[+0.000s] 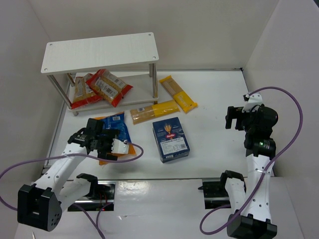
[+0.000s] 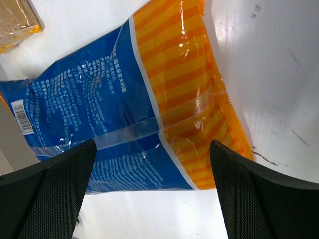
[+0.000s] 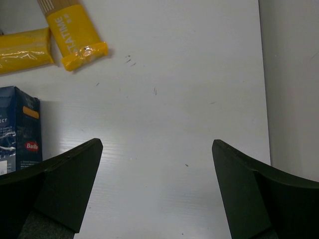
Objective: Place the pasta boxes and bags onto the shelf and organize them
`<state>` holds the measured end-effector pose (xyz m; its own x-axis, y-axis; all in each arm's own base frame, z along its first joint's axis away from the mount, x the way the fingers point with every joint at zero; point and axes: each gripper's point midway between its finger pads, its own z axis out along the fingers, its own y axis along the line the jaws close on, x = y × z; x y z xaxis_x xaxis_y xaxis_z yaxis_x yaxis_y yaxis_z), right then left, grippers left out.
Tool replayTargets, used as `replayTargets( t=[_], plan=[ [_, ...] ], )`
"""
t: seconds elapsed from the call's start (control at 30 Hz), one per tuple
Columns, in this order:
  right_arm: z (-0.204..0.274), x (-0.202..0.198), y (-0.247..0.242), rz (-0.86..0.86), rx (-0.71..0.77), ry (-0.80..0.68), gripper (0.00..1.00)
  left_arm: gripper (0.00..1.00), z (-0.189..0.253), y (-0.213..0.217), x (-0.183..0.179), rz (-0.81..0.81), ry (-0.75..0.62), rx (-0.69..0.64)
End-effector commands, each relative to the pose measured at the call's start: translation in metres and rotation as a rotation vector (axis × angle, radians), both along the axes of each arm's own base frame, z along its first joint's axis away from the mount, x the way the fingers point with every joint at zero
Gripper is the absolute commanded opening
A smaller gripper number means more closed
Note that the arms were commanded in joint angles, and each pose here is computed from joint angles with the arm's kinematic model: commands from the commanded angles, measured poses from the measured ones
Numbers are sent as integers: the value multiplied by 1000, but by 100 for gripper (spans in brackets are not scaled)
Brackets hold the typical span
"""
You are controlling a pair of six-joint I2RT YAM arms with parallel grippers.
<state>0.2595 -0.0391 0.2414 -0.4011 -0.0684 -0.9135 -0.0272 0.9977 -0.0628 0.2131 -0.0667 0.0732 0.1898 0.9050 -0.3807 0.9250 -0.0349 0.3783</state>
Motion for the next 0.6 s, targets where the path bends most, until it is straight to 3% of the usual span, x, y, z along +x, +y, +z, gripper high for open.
replayTargets(
  t=[0.0, 0.43, 0.57],
  plan=[
    [8, 5, -5, -17, -8, -39, 99, 100, -4, -8, 7, -49, -30, -6],
    [6, 7, -5, -17, -6, -30, 99, 100, -37, -6, 4, -77, 70, 63],
    [6, 7, -5, -17, -6, -30, 99, 86, -56, -2, -5, -75, 154, 90]
  ],
)
